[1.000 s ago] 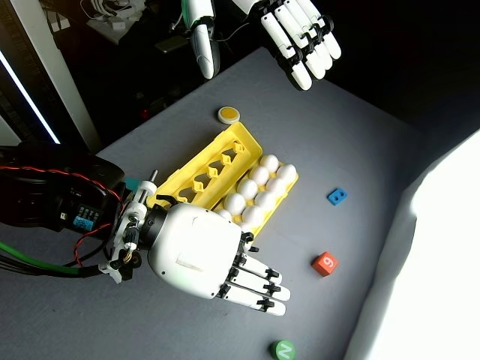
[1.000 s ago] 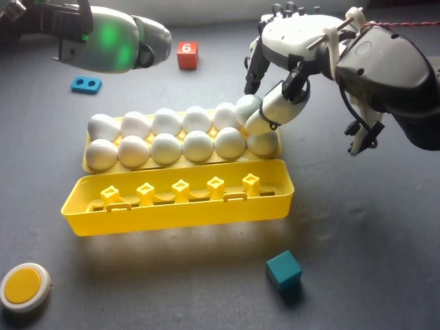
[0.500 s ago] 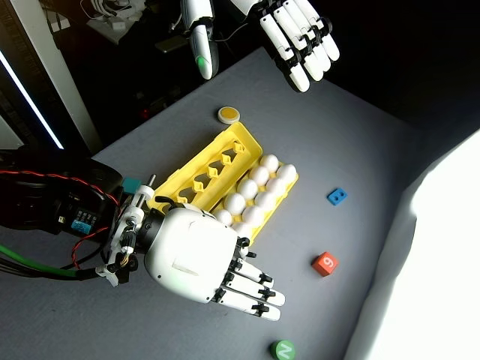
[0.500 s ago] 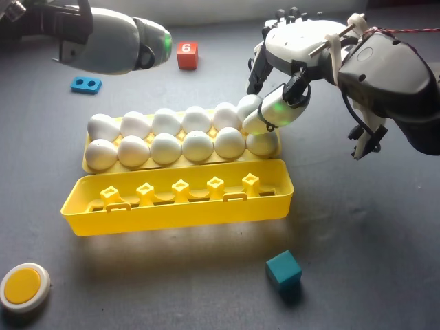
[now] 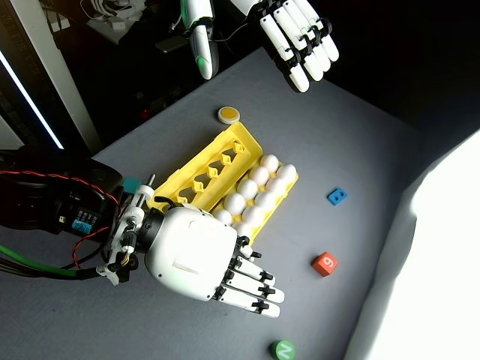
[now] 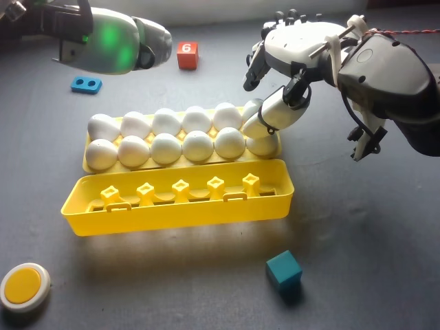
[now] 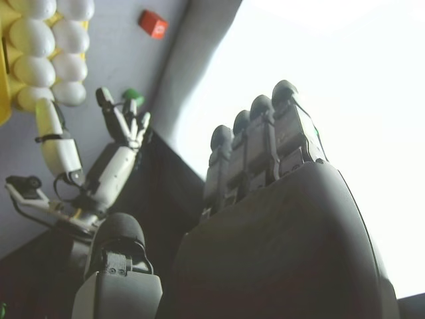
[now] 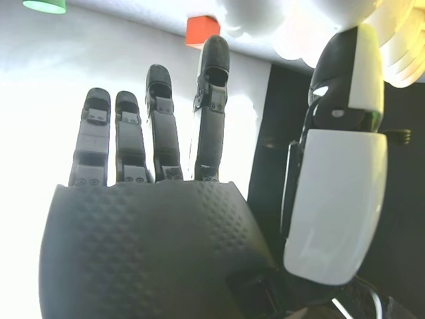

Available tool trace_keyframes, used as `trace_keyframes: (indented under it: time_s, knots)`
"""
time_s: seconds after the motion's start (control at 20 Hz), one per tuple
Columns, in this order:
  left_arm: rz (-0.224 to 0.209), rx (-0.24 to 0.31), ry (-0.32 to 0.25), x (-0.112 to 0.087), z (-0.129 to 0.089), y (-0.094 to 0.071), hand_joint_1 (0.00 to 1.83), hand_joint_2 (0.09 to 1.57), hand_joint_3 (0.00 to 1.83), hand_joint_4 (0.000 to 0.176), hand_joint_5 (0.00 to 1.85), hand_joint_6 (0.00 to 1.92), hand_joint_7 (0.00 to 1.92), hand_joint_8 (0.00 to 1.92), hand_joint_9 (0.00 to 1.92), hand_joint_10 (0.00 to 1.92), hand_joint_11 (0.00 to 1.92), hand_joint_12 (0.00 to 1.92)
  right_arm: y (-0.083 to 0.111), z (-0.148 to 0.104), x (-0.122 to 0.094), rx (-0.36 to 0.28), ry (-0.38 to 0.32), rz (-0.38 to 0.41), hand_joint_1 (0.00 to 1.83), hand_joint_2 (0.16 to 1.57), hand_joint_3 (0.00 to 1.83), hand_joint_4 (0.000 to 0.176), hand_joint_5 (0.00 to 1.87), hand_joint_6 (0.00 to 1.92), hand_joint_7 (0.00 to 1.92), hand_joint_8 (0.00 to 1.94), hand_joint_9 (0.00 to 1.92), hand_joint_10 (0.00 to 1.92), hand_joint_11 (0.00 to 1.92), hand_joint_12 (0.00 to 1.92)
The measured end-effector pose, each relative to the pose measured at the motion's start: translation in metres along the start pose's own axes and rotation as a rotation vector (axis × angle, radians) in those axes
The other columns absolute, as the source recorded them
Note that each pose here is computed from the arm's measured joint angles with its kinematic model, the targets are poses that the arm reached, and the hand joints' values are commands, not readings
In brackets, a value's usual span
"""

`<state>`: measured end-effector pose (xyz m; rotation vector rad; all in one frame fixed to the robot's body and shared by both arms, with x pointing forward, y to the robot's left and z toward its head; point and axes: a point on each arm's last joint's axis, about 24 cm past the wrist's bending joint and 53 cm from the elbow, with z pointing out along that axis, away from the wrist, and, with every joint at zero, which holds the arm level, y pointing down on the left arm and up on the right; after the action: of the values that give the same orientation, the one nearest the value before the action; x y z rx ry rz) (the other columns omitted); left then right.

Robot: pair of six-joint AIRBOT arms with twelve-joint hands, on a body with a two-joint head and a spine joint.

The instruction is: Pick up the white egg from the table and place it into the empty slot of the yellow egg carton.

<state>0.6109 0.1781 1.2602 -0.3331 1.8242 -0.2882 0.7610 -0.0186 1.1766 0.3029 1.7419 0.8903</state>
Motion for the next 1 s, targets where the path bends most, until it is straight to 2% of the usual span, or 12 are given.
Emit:
trace_keyframes:
  time_s: [0.15,0.3,0.45,0.55,0.6,0.65,0.7,0.75,0.8,0.9,0.95,1.0]
  knots:
    - [0.0,0.0,0.0,0.0,0.0,0.0,0.0,1.15,0.0,0.0,0.1,0.0,0.06,0.0,0.04,0.0,0.0,0.02,-0.002,-0.001,-0.003,0.002,-0.003,-0.002,0.9,0.77,0.0,0.089,0.85,0.01,0.34,0.01,0.0,0.0,0.0,0.0]
    - [0.0,-0.002,0.0,0.0,0.0,0.0,0.0,1.15,0.0,0.0,0.11,0.01,0.07,0.01,0.05,0.01,0.01,0.02,-0.003,-0.006,-0.031,0.0,-0.037,0.0,0.87,0.78,0.0,0.098,0.84,0.0,0.3,0.0,0.0,0.0,0.0,0.0]
    - [0.0,-0.002,0.0,0.0,0.0,0.001,0.0,1.16,0.0,0.0,0.1,0.0,0.06,0.0,0.04,0.0,0.0,0.0,-0.019,-0.031,-0.079,0.022,-0.112,-0.005,0.89,0.77,0.0,0.071,0.84,0.0,0.33,0.01,0.0,0.0,0.0,0.0]
    - [-0.001,-0.006,0.001,0.0,0.0,0.001,0.0,1.15,0.0,0.0,0.09,0.0,0.05,0.0,0.03,0.0,0.0,0.0,-0.03,-0.051,-0.093,0.039,-0.124,-0.023,0.88,0.76,0.0,0.093,0.86,0.01,0.34,0.01,0.0,0.0,0.0,0.0]
    - [-0.002,-0.005,0.001,0.0,0.0,0.001,0.0,1.16,0.0,0.0,0.09,0.0,0.06,0.0,0.04,0.0,0.0,0.0,-0.034,-0.061,-0.099,0.047,-0.13,-0.05,0.9,0.76,0.0,0.073,0.87,0.02,0.36,0.02,0.0,0.0,0.0,0.0]
    - [-0.002,-0.003,0.002,0.0,0.0,0.0,0.0,1.16,0.0,0.0,0.1,0.0,0.06,0.0,0.04,0.0,0.01,0.0,-0.036,-0.073,-0.105,0.054,-0.137,-0.097,0.89,0.75,0.0,0.087,0.88,0.02,0.36,0.02,0.0,0.0,0.0,0.0]
    - [-0.003,0.0,0.002,0.0,0.0,0.0,0.0,1.16,0.0,0.0,0.09,0.0,0.06,0.0,0.03,0.0,0.0,0.0,-0.04,-0.082,-0.106,0.062,-0.14,-0.13,0.87,0.75,0.0,0.099,0.87,0.01,0.35,0.01,0.0,0.0,0.0,0.0]
    - [-0.003,0.002,0.002,0.0,0.0,-0.001,0.0,1.16,0.0,0.0,0.1,0.0,0.06,0.0,0.04,0.0,0.0,0.0,-0.042,-0.093,-0.105,0.07,-0.135,-0.142,0.87,0.76,0.0,0.097,0.86,0.01,0.34,0.0,0.0,0.0,0.0,0.0]
    - [-0.003,0.0,-0.001,-0.001,0.0,0.0,0.0,1.16,0.0,0.0,0.1,0.0,0.06,0.0,0.04,0.0,0.0,0.0,-0.044,-0.102,-0.104,0.074,-0.131,-0.14,0.9,0.74,0.0,0.078,0.88,0.01,0.35,0.01,0.0,0.0,0.0,0.0]
    - [-0.002,-0.007,-0.002,-0.001,0.0,0.001,0.0,1.16,0.0,0.0,0.1,0.0,0.07,0.01,0.05,0.01,0.01,0.0,-0.037,-0.117,-0.104,0.059,-0.126,-0.156,0.85,0.77,0.0,0.087,0.87,0.0,0.33,0.01,0.0,0.0,0.0,0.0]
    - [-0.002,-0.005,-0.002,-0.001,0.0,0.001,0.0,1.16,0.0,0.0,0.12,0.01,0.09,0.01,0.07,0.02,0.04,0.02,-0.031,-0.125,-0.103,0.04,-0.131,-0.2,0.89,0.74,0.0,0.064,0.89,0.02,0.35,0.02,0.0,0.0,0.0,0.0]
    - [-0.002,-0.001,-0.001,-0.001,0.0,0.0,0.0,1.16,0.0,0.0,0.12,0.01,0.09,0.01,0.07,0.01,0.03,0.02,-0.026,-0.135,-0.105,0.029,-0.141,-0.237,0.86,0.76,0.0,0.078,0.88,0.01,0.33,0.0,0.0,0.0,0.0,0.0]
